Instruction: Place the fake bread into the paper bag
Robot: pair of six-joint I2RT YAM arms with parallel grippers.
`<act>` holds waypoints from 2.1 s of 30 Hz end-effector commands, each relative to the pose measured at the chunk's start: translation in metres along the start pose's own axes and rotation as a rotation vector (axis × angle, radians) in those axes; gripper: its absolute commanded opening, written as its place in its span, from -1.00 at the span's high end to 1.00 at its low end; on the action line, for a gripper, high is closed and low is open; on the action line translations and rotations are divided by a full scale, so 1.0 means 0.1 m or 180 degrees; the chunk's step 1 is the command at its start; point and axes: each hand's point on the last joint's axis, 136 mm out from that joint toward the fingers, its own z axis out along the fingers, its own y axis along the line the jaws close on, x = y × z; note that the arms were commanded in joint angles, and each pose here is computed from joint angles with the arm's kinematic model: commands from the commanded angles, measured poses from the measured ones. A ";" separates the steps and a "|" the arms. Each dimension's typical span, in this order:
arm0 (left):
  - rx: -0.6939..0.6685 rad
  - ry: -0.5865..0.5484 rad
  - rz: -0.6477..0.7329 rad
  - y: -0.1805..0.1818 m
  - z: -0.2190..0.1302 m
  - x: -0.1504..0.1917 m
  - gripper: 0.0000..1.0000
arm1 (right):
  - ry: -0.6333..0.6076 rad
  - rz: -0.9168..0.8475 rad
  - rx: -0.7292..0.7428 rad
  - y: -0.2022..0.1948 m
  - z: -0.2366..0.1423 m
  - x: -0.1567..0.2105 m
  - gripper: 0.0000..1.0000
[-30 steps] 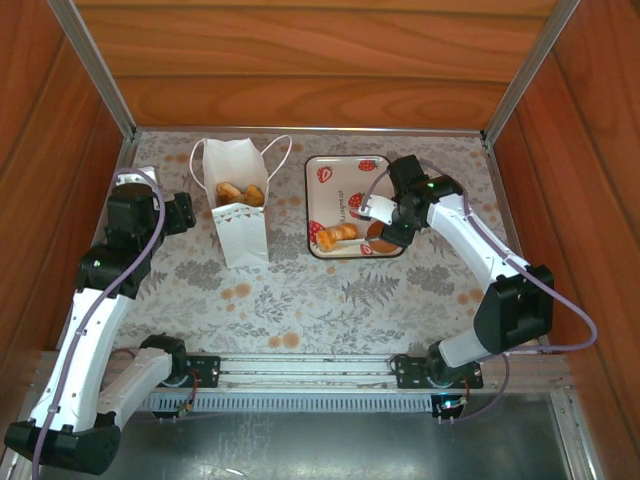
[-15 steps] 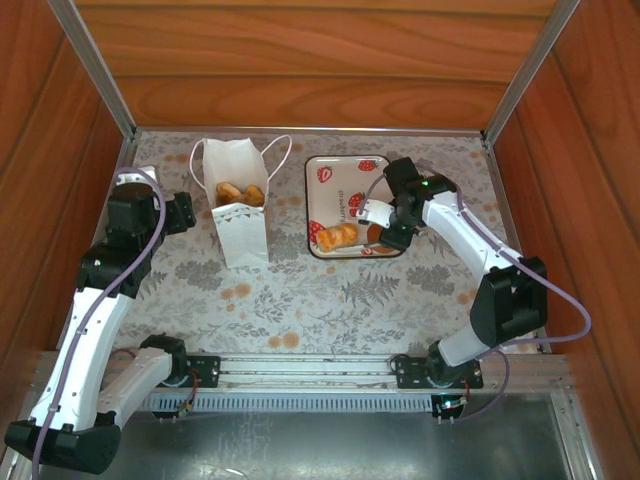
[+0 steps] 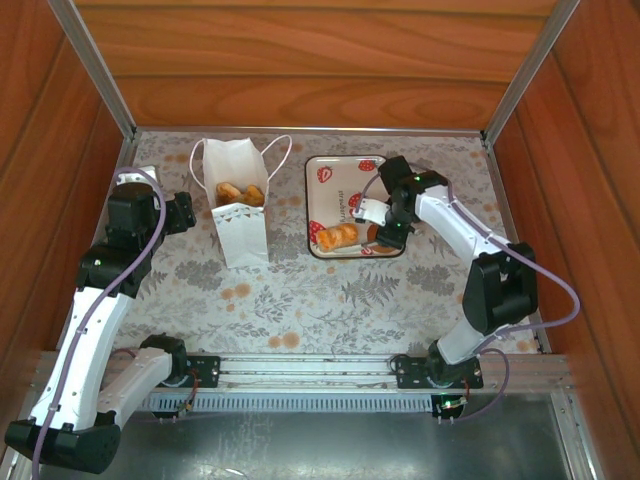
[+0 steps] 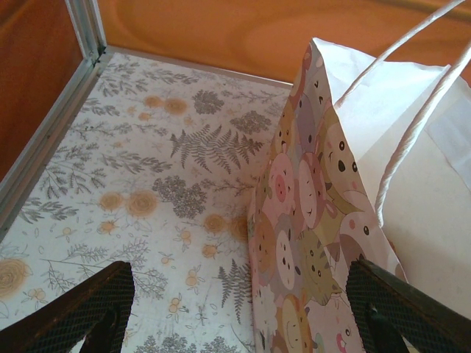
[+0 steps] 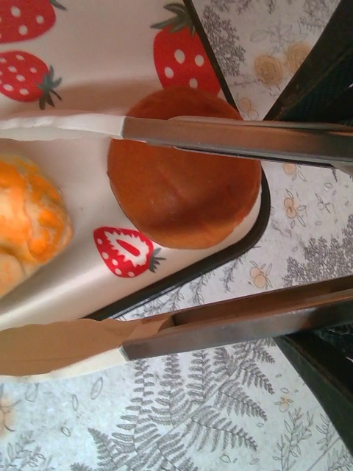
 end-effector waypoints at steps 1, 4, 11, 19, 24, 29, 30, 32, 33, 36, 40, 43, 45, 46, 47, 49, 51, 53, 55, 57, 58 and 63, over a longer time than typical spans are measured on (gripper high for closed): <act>0.0012 -0.0110 -0.0012 -0.01 -0.04 -0.12 -0.60 | -0.0160 -0.0463 -0.0081 0.01 -0.02 -0.14 -0.28; 0.0010 -0.0111 -0.0013 -0.01 -0.04 -0.11 -0.60 | -0.0175 -0.0492 -0.0081 0.03 -0.02 -0.17 -0.24; 0.0008 -0.0139 -0.0018 0.00 -0.07 -0.11 -0.60 | -0.0054 -0.0569 -0.0226 0.13 0.14 -0.18 -0.23; 0.0050 -0.0160 -0.0033 -0.01 -0.10 -0.11 -0.60 | 0.0141 -0.0641 -0.0153 0.17 0.22 -0.18 -0.11; 0.0055 -0.0207 -0.0056 0.00 -0.15 -0.13 -0.60 | 0.0059 -0.0576 -0.0006 0.15 0.14 -0.24 0.01; 0.0046 -0.0231 -0.0093 0.02 -0.17 -0.12 -0.60 | -0.0080 -0.0481 0.0200 0.14 -0.02 -0.27 0.02; 0.0055 -0.0232 -0.0103 0.01 -0.17 -0.11 -0.60 | -0.0115 -0.0459 0.0238 0.14 -0.05 -0.27 0.02; 0.0065 -0.0230 -0.0114 0.01 -0.18 -0.11 -0.61 | -0.0174 -0.0416 0.0296 0.15 -0.10 -0.28 0.02; 0.0073 -0.0231 -0.0121 0.00 -0.18 -0.12 -0.60 | -0.0195 -0.0399 0.0329 0.15 -0.13 -0.28 0.03; 0.0119 -0.0245 -0.0158 -0.02 -0.20 -0.13 -0.61 | -0.0277 -0.0321 0.0425 0.16 -0.24 -0.29 0.02; 0.0186 -0.0326 -0.0230 -0.05 -0.29 -0.20 -0.60 | -0.0414 -0.0244 0.0551 0.16 -0.41 -0.31 0.02; 0.0229 -0.0403 -0.0283 -0.06 -0.36 -0.27 -0.60 | -0.0557 -0.0191 0.0661 0.16 -0.57 -0.34 0.02; 0.0294 -0.0434 -0.0316 -0.09 -0.41 -0.30 -0.60 | -0.0673 -0.0172 0.0739 0.16 -0.68 -0.37 0.02; 0.0326 -0.0440 -0.0328 -0.11 -0.42 -0.32 -0.59 | -0.0728 -0.0160 0.0773 0.15 -0.74 -0.39 0.02; 0.0361 -0.0444 -0.0346 -0.13 -0.44 -0.34 -0.58 | -0.0801 -0.0145 0.0812 0.15 -0.81 -0.41 0.02; 0.0438 -0.0452 -0.0391 -0.18 -0.47 -0.37 -0.56 | -0.0961 -0.0132 0.0878 0.16 -0.97 -0.46 0.02; 0.0498 -0.0446 -0.0432 -0.21 -0.48 -0.40 -0.55 | -0.1119 -0.0139 0.0934 0.20 -1.13 -0.50 0.02; 0.0494 -0.0440 -0.0478 -0.22 -0.47 -0.43 -0.54 | -0.1251 -0.0153 0.0998 0.23 -1.28 -0.52 0.01; 0.0439 -0.0440 -0.0573 -0.20 -0.46 -0.46 -0.54 | -0.1379 -0.0157 0.1074 0.25 -1.44 -0.54 0.01; 0.0424 -0.0421 -0.0620 -0.21 -0.44 -0.50 -0.53 | -0.1493 -0.0161 0.1166 0.27 -1.59 -0.56 0.01; 0.0427 -0.0404 -0.0632 -0.22 -0.42 -0.52 -0.53 | -0.1535 -0.0154 0.1220 0.26 -1.66 -0.57 0.01; 0.0430 -0.0291 -0.0681 -0.28 -0.34 -0.58 -0.50 | -0.1829 0.0006 0.1441 0.24 -2.07 -0.61 0.03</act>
